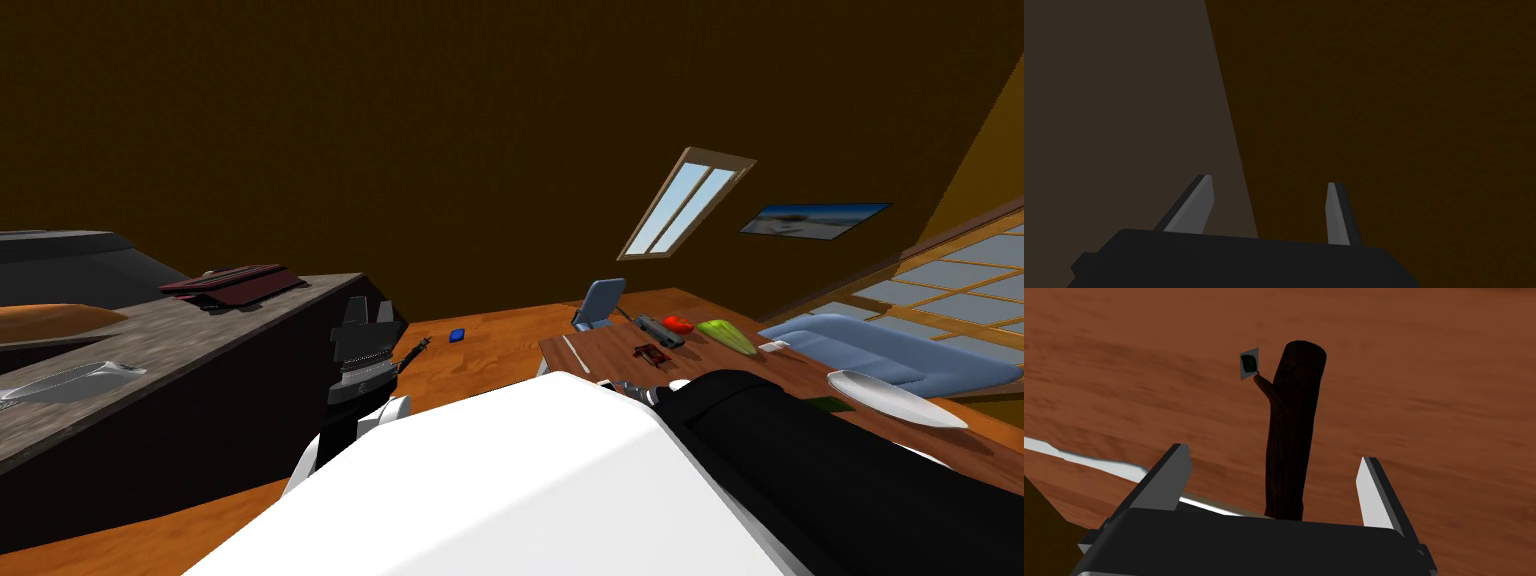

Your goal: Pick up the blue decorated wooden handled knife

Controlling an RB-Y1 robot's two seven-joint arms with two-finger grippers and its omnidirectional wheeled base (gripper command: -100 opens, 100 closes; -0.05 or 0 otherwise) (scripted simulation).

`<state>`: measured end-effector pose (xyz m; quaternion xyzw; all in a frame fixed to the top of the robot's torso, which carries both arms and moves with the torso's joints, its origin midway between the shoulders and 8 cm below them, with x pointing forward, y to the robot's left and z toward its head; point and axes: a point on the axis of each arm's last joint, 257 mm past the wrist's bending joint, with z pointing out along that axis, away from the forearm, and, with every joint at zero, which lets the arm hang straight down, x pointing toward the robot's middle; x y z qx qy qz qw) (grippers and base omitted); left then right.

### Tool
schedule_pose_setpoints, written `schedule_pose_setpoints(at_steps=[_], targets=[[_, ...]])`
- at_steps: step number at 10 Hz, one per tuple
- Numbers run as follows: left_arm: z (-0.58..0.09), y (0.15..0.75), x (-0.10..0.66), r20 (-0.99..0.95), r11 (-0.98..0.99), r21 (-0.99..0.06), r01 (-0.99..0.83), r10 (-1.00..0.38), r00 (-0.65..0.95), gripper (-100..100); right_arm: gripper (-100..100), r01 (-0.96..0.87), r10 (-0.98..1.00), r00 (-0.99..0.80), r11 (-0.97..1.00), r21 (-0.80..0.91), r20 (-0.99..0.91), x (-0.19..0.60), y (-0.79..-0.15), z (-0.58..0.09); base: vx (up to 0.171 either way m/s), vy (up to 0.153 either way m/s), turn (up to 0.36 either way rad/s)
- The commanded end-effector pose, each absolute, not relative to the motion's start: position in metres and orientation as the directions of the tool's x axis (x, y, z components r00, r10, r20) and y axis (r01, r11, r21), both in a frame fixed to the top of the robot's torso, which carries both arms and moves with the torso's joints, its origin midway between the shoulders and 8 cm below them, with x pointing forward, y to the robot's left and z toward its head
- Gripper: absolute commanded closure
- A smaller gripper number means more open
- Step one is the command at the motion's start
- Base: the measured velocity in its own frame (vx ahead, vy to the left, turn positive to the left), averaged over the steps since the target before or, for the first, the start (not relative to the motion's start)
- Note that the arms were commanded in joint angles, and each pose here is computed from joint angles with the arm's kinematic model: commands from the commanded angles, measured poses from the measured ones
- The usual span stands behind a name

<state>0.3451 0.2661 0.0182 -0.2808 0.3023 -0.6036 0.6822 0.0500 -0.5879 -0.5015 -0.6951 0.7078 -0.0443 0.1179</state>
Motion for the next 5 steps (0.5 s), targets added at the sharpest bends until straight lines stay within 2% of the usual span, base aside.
schedule_pose_setpoints(at_steps=[1,5], targets=[[0.0182,0.2661,0.3451,-0.073,0.114,-0.748,0.654,-0.993,0.089,0,100,-0.974,-0.994,-0.006,0.03,-0.227,-0.105,0.05,-0.5879,-0.5015,0.0,0.0,0.0],[0.0182,0.2661,0.3451,-0.073,0.114,-0.748,0.654,-0.993,0.088,0,100,-0.974,-0.994,-0.006,0.03,-0.225,-0.106,0.0491,-0.5878,-0.5017,-0.001,0.0,-0.003]])
